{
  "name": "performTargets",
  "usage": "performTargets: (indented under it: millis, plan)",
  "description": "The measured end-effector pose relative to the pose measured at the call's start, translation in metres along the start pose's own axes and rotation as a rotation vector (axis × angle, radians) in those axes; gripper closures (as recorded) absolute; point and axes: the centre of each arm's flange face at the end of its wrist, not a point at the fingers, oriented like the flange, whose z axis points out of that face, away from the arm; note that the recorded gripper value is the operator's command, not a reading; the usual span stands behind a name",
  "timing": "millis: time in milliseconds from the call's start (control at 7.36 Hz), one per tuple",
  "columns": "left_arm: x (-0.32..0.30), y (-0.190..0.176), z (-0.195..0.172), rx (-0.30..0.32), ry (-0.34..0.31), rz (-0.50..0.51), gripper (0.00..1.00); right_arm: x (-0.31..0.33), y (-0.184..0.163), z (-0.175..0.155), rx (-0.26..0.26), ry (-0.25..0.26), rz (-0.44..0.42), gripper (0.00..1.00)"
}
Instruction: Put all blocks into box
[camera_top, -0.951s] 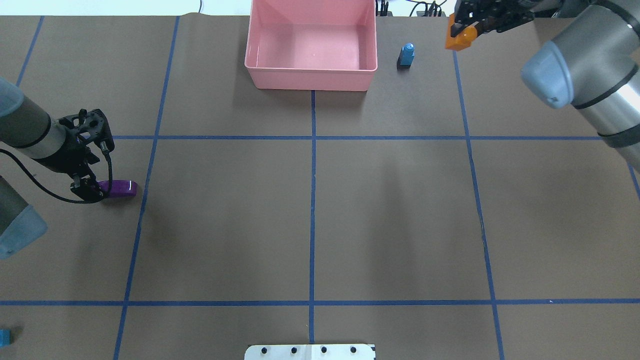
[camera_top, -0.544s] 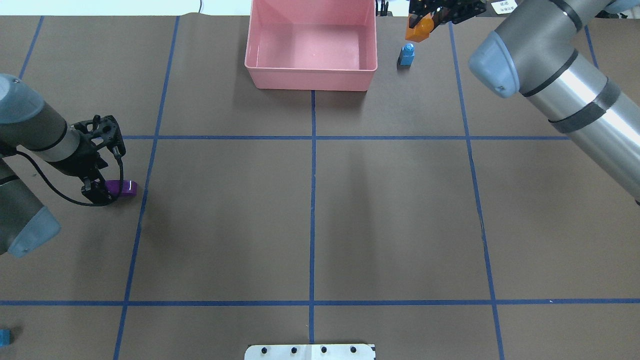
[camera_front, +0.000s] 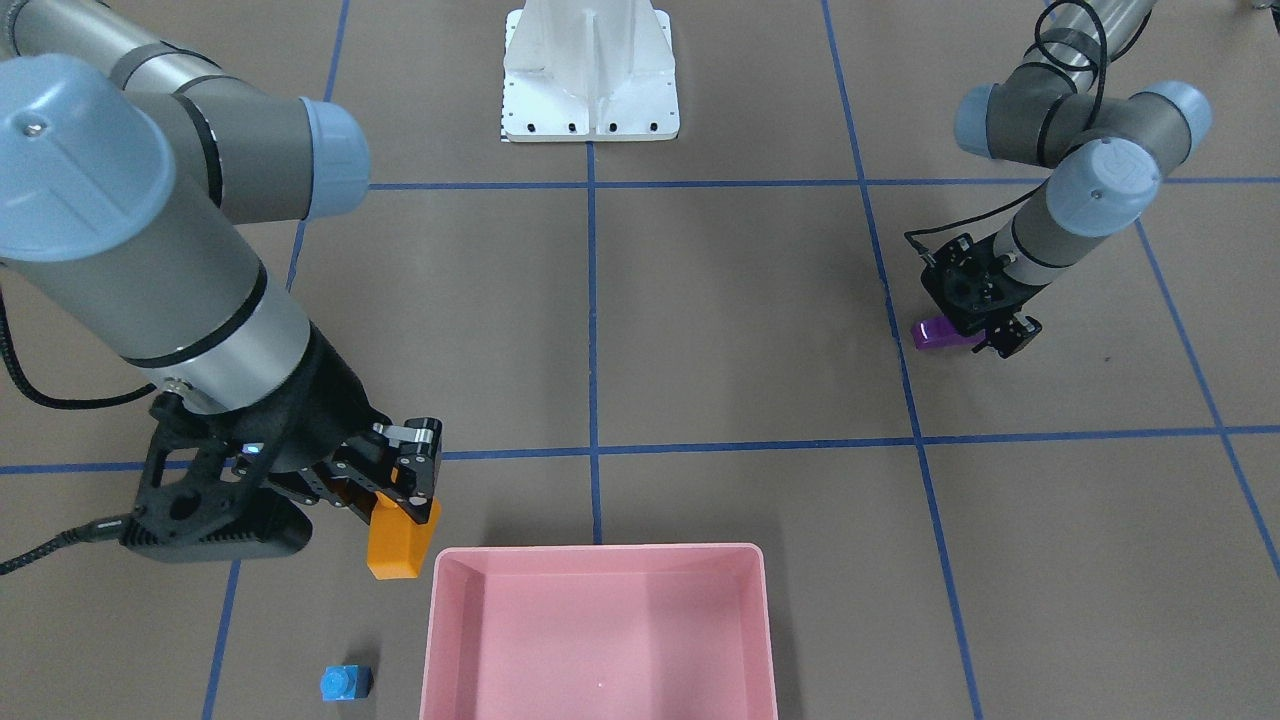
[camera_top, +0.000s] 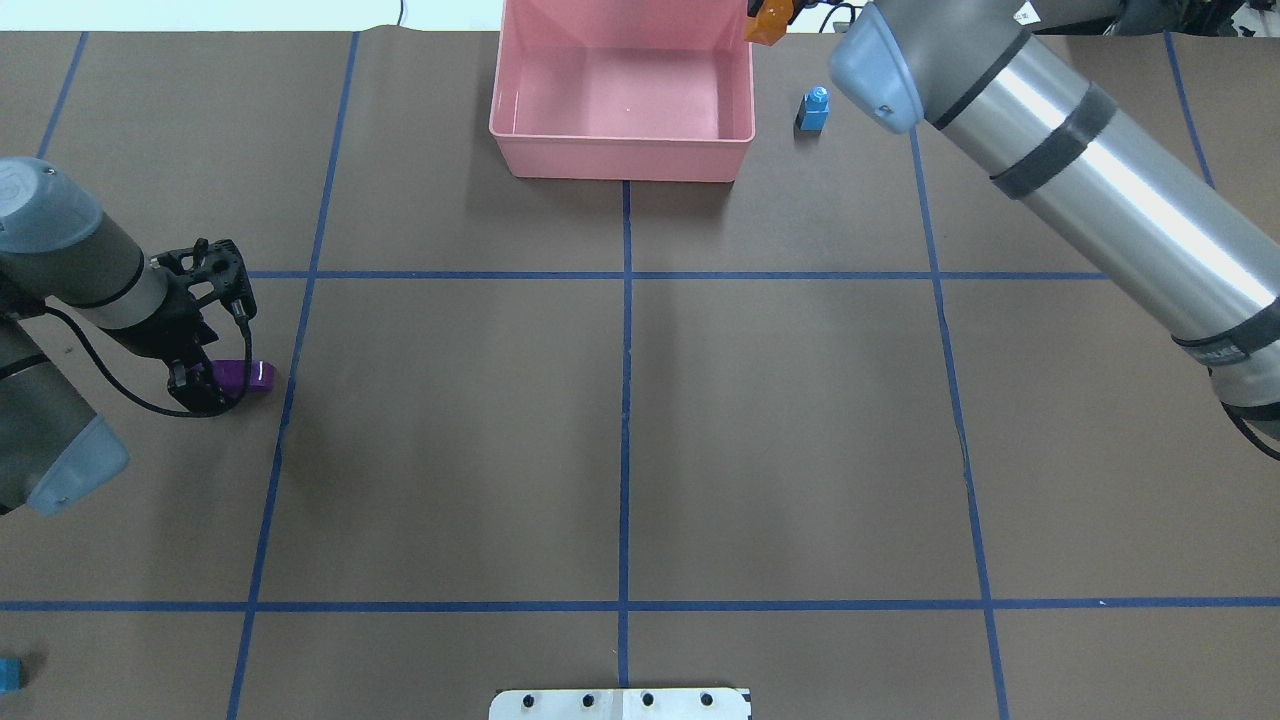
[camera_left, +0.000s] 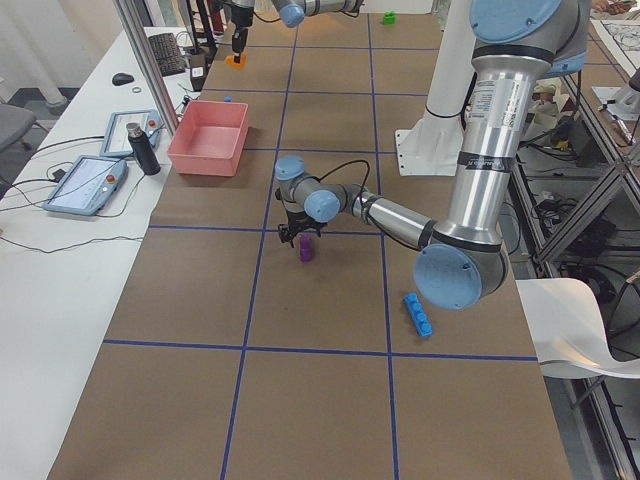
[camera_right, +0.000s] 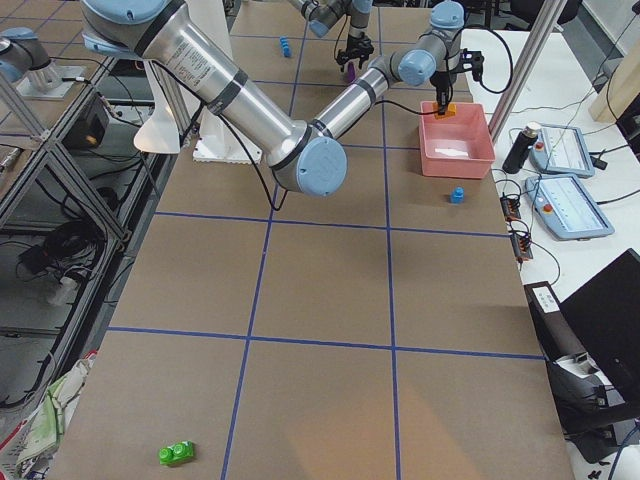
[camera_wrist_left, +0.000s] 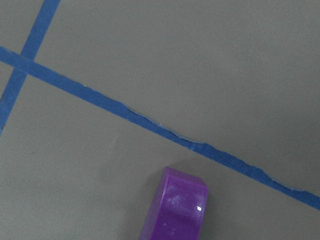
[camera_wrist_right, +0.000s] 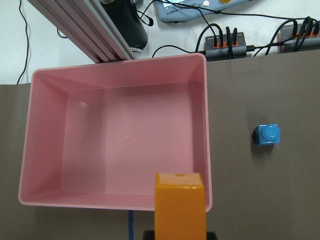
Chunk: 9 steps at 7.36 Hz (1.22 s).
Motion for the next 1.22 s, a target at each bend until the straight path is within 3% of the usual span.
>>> performTargets:
  millis: [679, 815, 951, 1087, 1223]
  plan:
    - [-0.001, 0.007, 0.005, -0.012, 0.003, -0.008, 0.00, -0.022, -0.003, 0.097, 0.001, 0.014, -0.052, 0.98]
    - [-0.002, 0.008, 0.006, -0.014, 0.004, -0.010, 0.00, -0.023, 0.003, 0.109, -0.007, 0.015, -0.059, 0.83]
    - [-0.002, 0.008, 0.007, -0.016, 0.004, -0.012, 0.00, -0.024, 0.007, 0.121, -0.012, 0.012, -0.067, 0.54]
    - [-0.003, 0.009, 0.008, -0.017, 0.005, -0.014, 0.00, -0.024, 0.011, 0.129, -0.016, 0.011, -0.073, 0.02]
    - [-0.003, 0.009, 0.008, -0.017, 0.006, -0.015, 0.00, -0.024, 0.011, 0.133, -0.013, 0.013, -0.075, 0.01]
